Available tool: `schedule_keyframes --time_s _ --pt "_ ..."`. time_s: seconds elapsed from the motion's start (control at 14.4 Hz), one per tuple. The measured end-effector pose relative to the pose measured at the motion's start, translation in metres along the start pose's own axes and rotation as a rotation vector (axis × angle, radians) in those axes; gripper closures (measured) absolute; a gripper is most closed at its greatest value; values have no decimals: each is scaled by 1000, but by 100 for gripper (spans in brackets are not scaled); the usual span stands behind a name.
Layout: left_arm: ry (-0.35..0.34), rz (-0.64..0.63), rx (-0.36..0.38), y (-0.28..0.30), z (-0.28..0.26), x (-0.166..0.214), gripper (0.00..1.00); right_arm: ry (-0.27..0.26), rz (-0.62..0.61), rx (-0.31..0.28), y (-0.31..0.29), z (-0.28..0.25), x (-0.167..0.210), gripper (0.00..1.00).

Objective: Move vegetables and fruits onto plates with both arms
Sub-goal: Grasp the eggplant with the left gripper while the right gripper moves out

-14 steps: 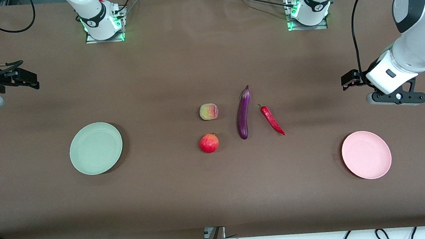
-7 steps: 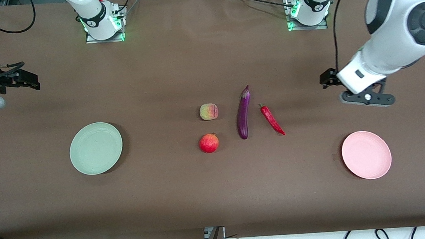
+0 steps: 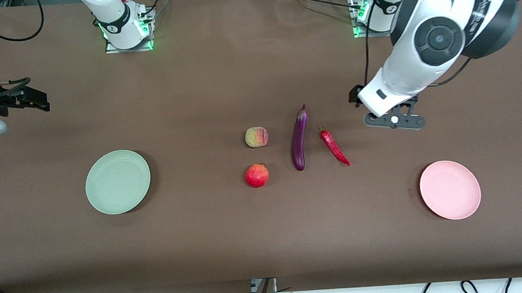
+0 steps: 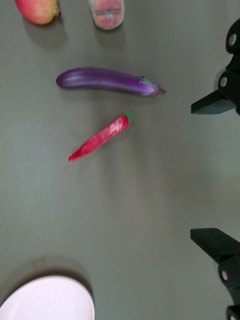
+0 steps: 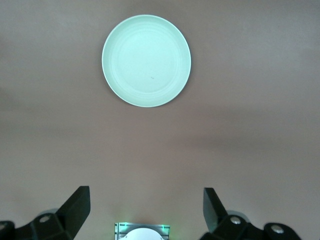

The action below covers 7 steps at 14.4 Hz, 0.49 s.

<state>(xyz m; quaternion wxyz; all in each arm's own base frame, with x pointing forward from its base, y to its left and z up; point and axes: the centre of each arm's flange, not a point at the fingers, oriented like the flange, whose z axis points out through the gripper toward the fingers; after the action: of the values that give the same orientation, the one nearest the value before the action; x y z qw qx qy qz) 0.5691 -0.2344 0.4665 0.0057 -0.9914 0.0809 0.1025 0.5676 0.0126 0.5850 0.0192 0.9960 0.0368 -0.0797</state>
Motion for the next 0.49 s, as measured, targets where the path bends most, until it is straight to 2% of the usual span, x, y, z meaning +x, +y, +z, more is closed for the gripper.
schedule_keyframes --time_s 0.21,0.49 --pt "-43 36 -37 32 37 11 0 11 -2 14 -1 4 7 0" --pt "-56 127 -29 100 103 24 0 -21 -4 19 -2 28 23 0"
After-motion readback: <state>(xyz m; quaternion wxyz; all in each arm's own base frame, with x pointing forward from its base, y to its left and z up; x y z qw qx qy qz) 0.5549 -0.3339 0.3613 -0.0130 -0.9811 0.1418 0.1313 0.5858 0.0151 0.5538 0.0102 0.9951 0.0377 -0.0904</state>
